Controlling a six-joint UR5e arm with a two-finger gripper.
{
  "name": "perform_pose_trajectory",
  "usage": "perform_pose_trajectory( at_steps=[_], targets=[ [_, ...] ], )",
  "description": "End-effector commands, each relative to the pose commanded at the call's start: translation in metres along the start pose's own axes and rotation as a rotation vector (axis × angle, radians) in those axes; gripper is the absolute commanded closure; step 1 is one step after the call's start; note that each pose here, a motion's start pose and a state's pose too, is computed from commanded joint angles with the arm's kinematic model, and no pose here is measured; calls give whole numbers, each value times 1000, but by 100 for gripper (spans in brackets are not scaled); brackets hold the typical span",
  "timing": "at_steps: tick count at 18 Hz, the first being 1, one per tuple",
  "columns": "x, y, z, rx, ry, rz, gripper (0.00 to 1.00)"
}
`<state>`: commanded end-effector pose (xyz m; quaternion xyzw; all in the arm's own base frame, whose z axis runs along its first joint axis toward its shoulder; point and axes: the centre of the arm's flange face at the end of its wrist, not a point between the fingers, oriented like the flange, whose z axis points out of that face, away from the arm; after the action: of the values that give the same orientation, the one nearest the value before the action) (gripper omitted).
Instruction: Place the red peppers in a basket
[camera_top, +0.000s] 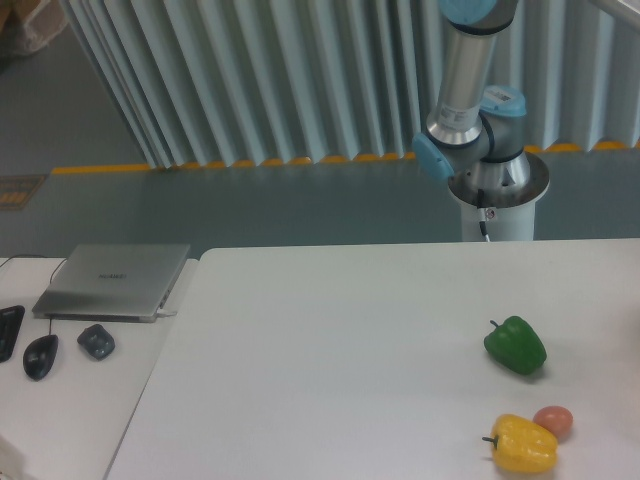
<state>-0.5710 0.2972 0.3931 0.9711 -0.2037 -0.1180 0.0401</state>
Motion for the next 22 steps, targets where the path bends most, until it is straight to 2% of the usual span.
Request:
perform_pose_trajectory(
  at_steps=[6, 11, 14, 17, 22],
  targets=[
    [0, 1, -4, 2, -6, -4, 0],
    [1, -13, -8, 4, -10, 8, 0],
    [7, -50, -14, 14, -8, 68, 0],
    [17, -74, -21, 28, 20, 89, 0],
    [39, -104, -20, 50, 138, 149, 0]
  ],
)
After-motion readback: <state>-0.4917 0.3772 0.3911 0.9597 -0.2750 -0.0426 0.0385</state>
